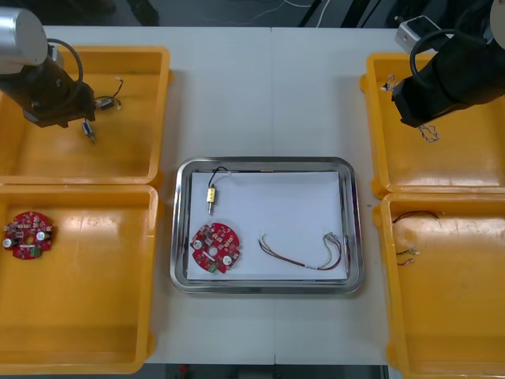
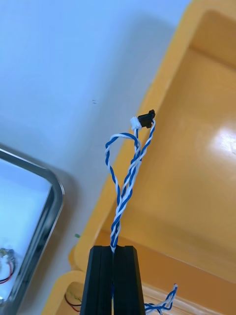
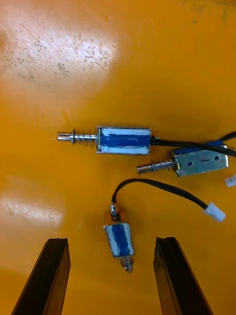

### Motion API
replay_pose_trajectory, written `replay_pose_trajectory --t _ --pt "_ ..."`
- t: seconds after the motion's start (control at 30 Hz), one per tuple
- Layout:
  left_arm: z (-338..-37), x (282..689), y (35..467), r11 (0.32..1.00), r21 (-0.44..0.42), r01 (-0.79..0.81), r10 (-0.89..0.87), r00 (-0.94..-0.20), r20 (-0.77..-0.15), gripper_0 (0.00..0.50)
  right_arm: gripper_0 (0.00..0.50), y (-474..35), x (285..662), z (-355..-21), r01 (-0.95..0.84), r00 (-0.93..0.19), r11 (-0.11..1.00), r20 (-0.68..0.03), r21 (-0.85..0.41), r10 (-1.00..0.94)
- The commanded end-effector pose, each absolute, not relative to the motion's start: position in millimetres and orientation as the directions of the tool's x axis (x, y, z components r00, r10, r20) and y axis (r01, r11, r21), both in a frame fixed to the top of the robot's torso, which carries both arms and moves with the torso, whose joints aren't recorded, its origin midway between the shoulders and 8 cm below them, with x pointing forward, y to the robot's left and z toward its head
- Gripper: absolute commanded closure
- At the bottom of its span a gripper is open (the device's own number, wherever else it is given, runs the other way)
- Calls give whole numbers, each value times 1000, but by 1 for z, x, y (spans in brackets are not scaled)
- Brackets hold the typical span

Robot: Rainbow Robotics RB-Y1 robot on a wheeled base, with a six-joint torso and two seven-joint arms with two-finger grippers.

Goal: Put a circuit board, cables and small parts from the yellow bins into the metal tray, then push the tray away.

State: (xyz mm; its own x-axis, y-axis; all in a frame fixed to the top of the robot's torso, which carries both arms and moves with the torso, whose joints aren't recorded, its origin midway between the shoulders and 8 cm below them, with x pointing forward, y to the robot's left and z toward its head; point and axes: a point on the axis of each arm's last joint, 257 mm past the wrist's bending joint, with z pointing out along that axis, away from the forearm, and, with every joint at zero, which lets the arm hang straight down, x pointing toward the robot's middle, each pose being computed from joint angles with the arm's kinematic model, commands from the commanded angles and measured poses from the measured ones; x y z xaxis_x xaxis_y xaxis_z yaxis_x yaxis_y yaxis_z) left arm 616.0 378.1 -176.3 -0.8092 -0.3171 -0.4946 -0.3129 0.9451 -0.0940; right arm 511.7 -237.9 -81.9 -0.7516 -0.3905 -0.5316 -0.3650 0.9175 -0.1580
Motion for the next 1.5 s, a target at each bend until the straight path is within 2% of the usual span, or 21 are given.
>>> replay_pose_trajectory --t 0.03,0.2,0.3,0.57,0.67,0.8,0.83,0.87,0.9,0.93,1.17,1.5 --pt "-154 637 365 973 -56 -225 -218 -802 -557 0 500 -227 502 -71 -442 -700 876 -536 -194 -472" --pt "-167 638 359 973 -65 -220 -219 -808 -547 0 500 -204 492 -78 -516 -654 823 -511 -239 -558" --pt "-170 639 357 974 -67 -217 -218 -809 -545 0 500 -187 484 -89 -581 -613 766 -471 -277 -635" --pt "-186 639 357 977 -63 -205 -206 -811 -547 0 500 -151 467 -110 -770 -370 485 -329 -414 -869" --pt "-188 638 357 978 -55 -201 -198 -815 -545 0 500 -138 461 -117 -817 -277 380 -283 -433 -918" --pt "-188 638 357 979 -54 -197 -194 -816 -545 0 500 -123 457 -124 -845 -198 293 -247 -448 -949" --pt "-187 638 356 980 -55 -194 -192 -816 -546 55 500 -118 455 -127 -854 -170 263 -236 -449 -957" --pt "-188 638 356 979 -56 -194 -193 -817 -544 204 500 -113 453 -130 -861 -146 236 -224 -452 -964" --pt "-188 638 355 980 -58 -193 -193 -816 -544 394 500 -109 451 -134 -868 -122 205 -207 -451 -971" --pt "-188 638 355 980 -57 -192 -192 -817 -544 499 500 -107 450 -136 -871 -112 193 -201 -451 -973" --pt "-189 637 353 981 -61 -185 -188 -821 -540 500 500 -89 443 -159 -886 -95 167 -182 -433 -979" --pt "-187 637 355 981 -61 -184 -188 -820 -540 500 500 -93 423 -201 -921 -82 138 -166 -363 -983"
